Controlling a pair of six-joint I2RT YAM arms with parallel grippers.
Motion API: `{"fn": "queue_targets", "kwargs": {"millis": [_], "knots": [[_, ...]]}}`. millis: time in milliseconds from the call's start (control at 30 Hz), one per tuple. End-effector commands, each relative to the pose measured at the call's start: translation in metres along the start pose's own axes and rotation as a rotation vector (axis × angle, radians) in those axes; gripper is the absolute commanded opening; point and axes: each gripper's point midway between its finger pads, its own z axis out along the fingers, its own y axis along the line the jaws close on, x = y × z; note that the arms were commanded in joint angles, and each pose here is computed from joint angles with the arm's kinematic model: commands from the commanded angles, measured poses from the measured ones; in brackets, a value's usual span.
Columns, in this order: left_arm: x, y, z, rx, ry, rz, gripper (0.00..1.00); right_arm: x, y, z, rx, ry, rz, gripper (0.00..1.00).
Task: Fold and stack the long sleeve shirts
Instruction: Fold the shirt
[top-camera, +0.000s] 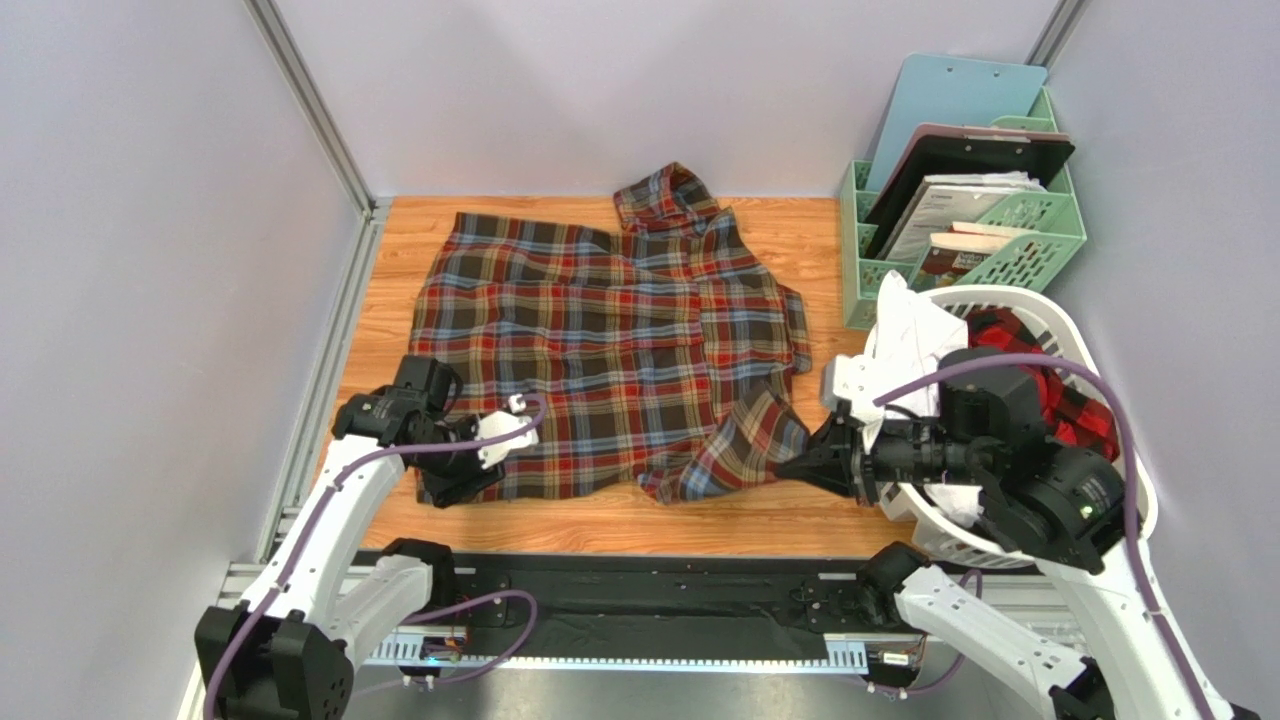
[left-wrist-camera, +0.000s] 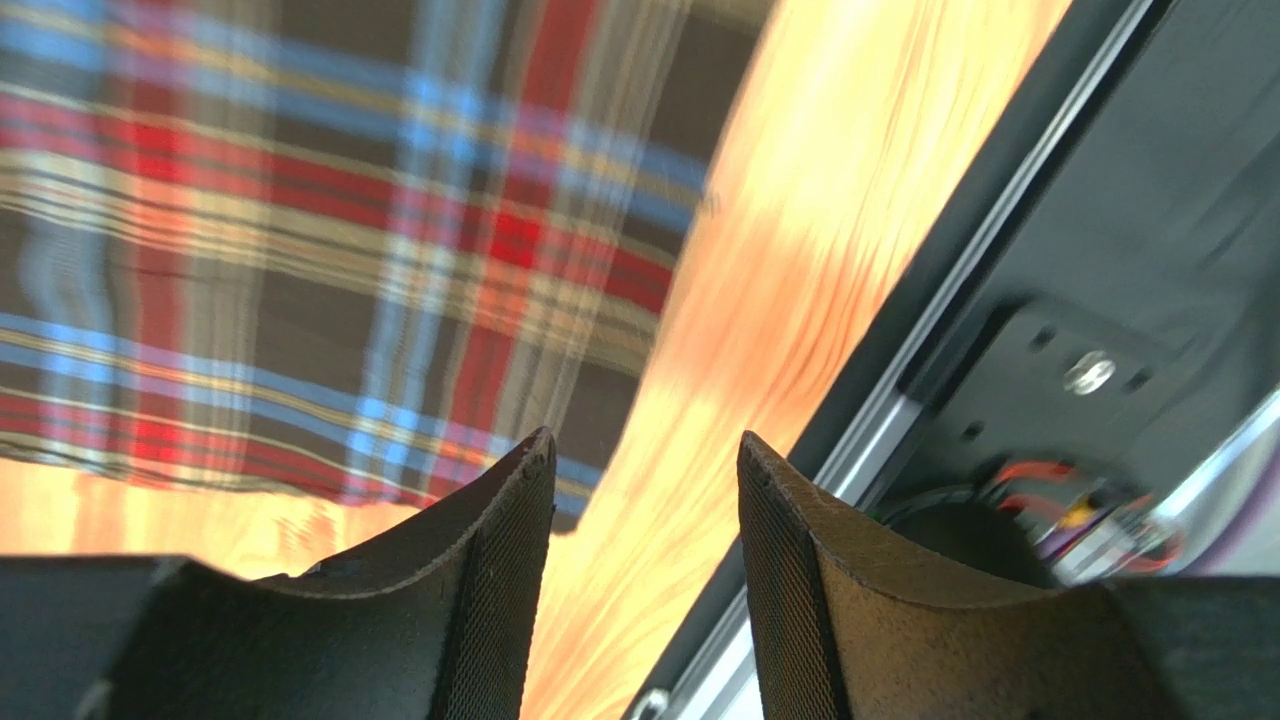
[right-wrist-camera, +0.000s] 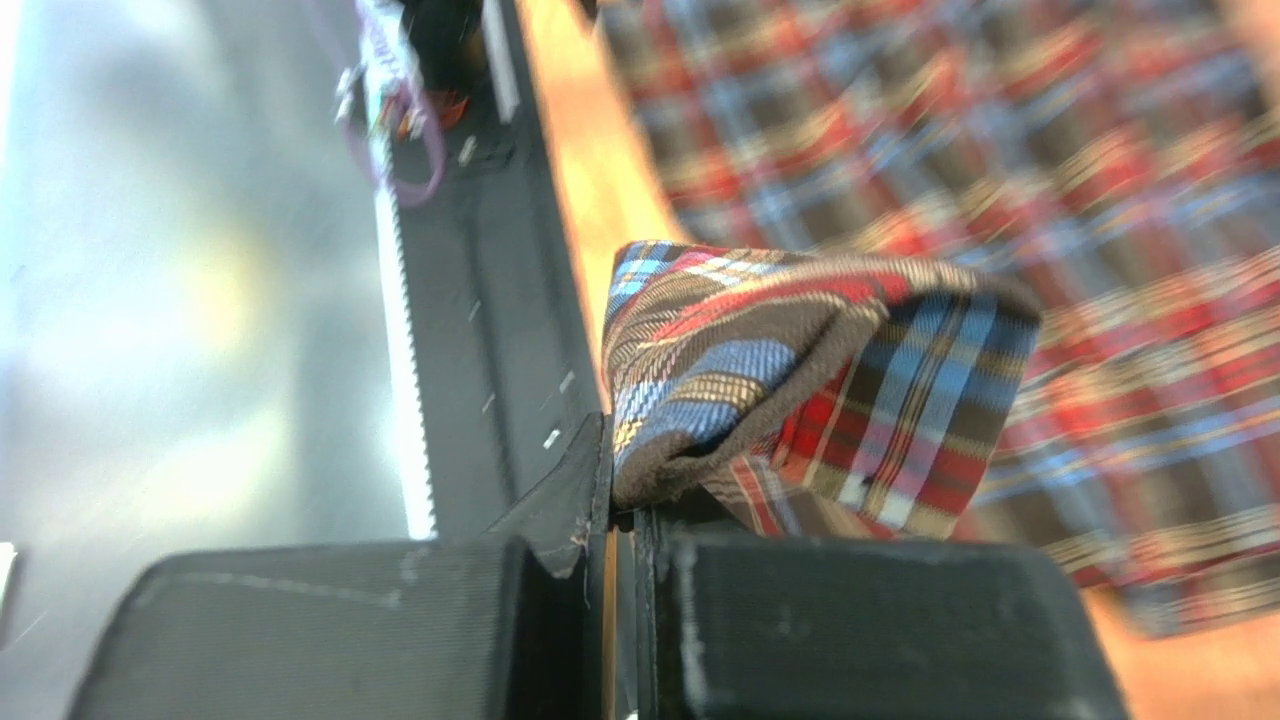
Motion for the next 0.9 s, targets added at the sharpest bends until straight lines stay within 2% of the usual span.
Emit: {"fn": "queue_targets", "kwargs": {"millis": [0,233,367,500,567,600,633,667,767,867], "knots": [[0.033,0.016,0.016,-0.029,0.145,0.138,0.54,0.052,0.008,0.015,-0.074,0.136,0.087,0.0],[0.07,0.028,0.042,-0.061,0.286,0.218,0.54,0.047,-0.003,0.025,-0.072,0.135,0.086,0.0],[0.076,0.039,0.05,-0.089,0.316,0.248,0.54,0.042,0.001,0.023,-0.077,0.124,0.088,0.0],[0.084,0.034,0.059,-0.049,0.336,0.252,0.51,0.03,0.008,0.012,-0.068,0.083,0.088,0.0],[0.087,0.03,0.062,-0.022,0.344,0.254,0.44,0.025,0.013,0.008,-0.072,0.068,0.098,0.0],[0.086,0.029,0.061,-0.014,0.341,0.252,0.31,0.024,0.014,0.006,-0.073,0.064,0.101,0.0],[0.086,0.021,0.061,0.021,0.331,0.25,0.25,0.024,0.017,0.003,-0.071,0.059,0.103,0.0],[0.084,0.018,0.06,0.033,0.323,0.248,0.12,0.024,0.019,0.001,-0.073,0.056,0.105,0.0],[0.079,0.009,0.051,0.049,0.292,0.254,0.0,0.023,0.028,-0.005,-0.087,0.046,0.12,0.0],[0.078,0.001,0.042,0.046,0.277,0.274,0.0,0.019,0.036,-0.012,-0.091,0.022,0.139,0.0]]}}
